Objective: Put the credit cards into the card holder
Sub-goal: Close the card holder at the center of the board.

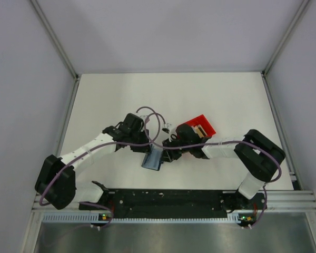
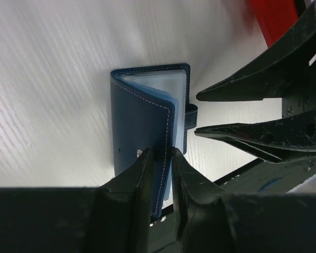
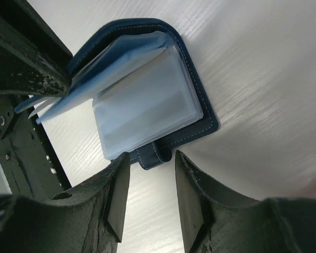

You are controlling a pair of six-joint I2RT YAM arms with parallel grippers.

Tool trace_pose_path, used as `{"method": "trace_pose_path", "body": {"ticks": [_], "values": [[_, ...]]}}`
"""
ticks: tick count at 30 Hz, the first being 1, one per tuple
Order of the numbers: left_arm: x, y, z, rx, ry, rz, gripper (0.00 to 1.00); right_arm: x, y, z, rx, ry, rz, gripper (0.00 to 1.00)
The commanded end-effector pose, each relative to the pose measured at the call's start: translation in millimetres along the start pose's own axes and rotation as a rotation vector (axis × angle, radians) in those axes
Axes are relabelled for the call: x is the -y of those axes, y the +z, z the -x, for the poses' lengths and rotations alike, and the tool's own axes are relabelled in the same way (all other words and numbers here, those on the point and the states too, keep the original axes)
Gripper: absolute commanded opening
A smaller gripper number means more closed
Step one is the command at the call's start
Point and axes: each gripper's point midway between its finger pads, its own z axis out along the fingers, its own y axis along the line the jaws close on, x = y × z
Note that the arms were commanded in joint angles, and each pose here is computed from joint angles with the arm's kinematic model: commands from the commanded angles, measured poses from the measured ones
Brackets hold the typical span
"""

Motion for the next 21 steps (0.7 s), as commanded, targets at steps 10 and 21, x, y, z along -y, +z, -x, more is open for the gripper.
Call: {"method": "trace_pose_path", "body": {"ticks": [10, 21], "values": [[30, 2, -14, 0.011, -0.035, -0.216, 0.42, -6, 0, 11, 0.080, -0.070, 0.037, 0.39], [16, -14, 2, 0.099, -0.019, -0.099, 0.47, -9, -32, 14, 0.361, -0.392, 0.080, 0.40]]}}
